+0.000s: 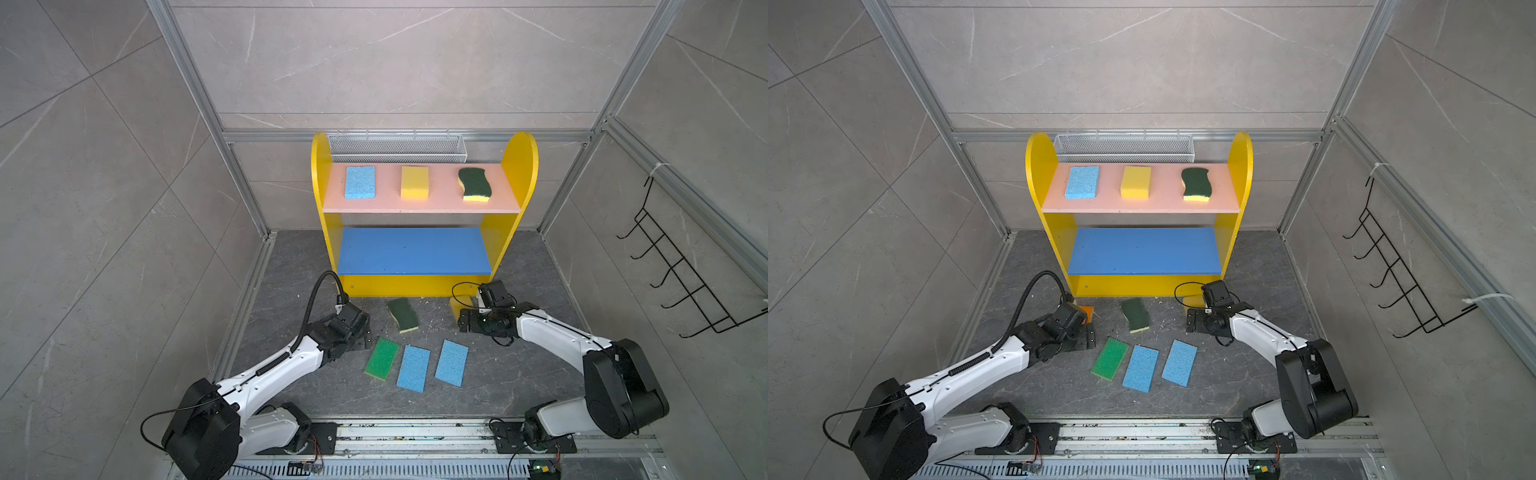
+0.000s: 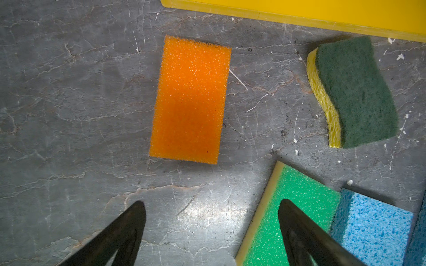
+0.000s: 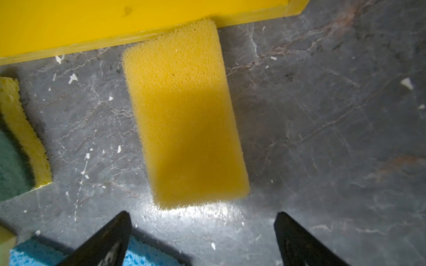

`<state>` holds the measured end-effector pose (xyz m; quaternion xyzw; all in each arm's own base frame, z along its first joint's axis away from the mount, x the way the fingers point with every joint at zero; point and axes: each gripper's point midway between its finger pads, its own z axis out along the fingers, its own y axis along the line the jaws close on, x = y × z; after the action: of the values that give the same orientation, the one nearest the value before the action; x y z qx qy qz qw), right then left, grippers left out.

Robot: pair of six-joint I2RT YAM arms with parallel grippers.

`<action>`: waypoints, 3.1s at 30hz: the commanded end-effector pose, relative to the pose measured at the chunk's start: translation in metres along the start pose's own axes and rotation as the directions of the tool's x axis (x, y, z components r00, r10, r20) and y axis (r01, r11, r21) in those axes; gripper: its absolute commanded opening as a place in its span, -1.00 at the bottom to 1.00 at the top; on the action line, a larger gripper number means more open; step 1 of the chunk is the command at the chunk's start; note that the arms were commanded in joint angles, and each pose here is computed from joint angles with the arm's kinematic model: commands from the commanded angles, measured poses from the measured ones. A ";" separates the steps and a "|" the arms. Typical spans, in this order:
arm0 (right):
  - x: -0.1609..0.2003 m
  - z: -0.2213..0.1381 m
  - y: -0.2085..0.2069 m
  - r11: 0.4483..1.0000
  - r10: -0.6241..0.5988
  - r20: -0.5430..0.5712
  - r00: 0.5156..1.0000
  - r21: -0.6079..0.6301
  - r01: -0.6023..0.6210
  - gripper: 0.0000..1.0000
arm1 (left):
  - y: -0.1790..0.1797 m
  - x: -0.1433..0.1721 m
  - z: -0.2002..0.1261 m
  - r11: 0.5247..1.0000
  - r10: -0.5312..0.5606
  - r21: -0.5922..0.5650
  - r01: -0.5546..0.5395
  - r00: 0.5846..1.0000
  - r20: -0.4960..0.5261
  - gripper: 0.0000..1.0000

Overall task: Arrange cleaning sponges on a shelf
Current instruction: Pick up the cleaning sponge at the center of the table, then place the cleaning sponge at the shelf.

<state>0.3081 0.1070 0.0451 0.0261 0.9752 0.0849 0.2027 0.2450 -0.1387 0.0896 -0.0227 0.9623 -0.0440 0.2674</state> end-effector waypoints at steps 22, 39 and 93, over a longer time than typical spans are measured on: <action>-0.014 0.036 0.003 0.974 -0.113 -0.100 0.988 0.184 0.131 0.92 | -0.009 -0.028 -0.016 1.000 0.017 0.014 -0.018 0.997 0.070 0.83; -0.021 -0.023 0.010 0.989 -0.088 0.102 0.991 0.126 0.075 0.41 | 0.004 -0.033 -0.043 0.999 -0.032 0.033 0.027 0.988 0.149 0.81; -0.216 -0.044 0.032 0.966 -0.142 0.363 0.921 0.253 0.050 0.45 | -0.008 -0.053 -0.037 0.996 0.015 0.079 -0.038 0.960 0.279 0.80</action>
<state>0.4822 0.1138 0.1745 0.0241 0.9213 -0.0467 0.3853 0.2626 -0.1393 0.1379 -0.0038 0.9213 -0.0792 0.3808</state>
